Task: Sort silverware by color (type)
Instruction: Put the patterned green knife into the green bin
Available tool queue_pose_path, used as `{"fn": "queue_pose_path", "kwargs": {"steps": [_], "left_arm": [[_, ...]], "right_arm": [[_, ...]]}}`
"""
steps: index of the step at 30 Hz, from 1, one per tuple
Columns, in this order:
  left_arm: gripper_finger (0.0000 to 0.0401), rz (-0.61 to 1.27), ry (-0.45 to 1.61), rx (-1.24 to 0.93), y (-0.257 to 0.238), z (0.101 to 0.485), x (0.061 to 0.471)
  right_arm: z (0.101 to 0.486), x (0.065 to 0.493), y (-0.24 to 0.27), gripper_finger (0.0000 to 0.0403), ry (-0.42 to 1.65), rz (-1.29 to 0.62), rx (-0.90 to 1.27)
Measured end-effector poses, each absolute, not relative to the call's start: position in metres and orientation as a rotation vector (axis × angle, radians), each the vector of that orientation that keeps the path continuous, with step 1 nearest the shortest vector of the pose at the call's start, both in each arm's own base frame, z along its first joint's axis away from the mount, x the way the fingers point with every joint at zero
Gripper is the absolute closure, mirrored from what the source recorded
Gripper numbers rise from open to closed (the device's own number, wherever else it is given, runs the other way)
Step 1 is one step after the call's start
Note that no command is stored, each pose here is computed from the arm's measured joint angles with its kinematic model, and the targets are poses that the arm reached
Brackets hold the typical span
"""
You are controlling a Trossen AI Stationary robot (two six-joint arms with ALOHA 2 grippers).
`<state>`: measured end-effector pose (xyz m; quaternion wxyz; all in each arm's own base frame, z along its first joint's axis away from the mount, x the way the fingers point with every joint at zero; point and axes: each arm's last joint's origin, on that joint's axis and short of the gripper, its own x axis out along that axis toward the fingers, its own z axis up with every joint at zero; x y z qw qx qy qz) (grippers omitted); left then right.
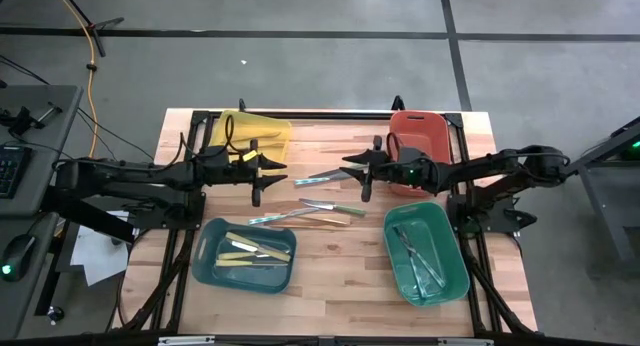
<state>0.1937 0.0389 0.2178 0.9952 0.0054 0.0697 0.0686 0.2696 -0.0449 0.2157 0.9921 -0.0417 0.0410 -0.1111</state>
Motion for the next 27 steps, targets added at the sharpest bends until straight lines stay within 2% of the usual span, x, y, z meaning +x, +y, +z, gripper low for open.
{"fn": "queue_pose_path", "kwargs": {"steps": [9,14,21,27], "left_arm": [[0.0279,0.141,0.117,0.014,0.039,0.220,0.195],[0.0279,0.183,0.156,0.020,0.043,0.208,0.205],[0.0279,0.255,0.301,0.012,0.054,0.172,0.235],[0.0279,0.208,0.482,-0.032,0.064,0.146,0.268]], "right_arm": [[0.216,0.270,-0.045,0.0289,0.076,-0.222,-0.083],[0.217,0.270,-0.045,0.0289,0.063,-0.224,-0.047],[0.217,0.270,-0.045,0.0289,0.063,-0.224,-0.023],[0.216,0.270,-0.045,0.0289,0.069,-0.224,-0.021]]}}
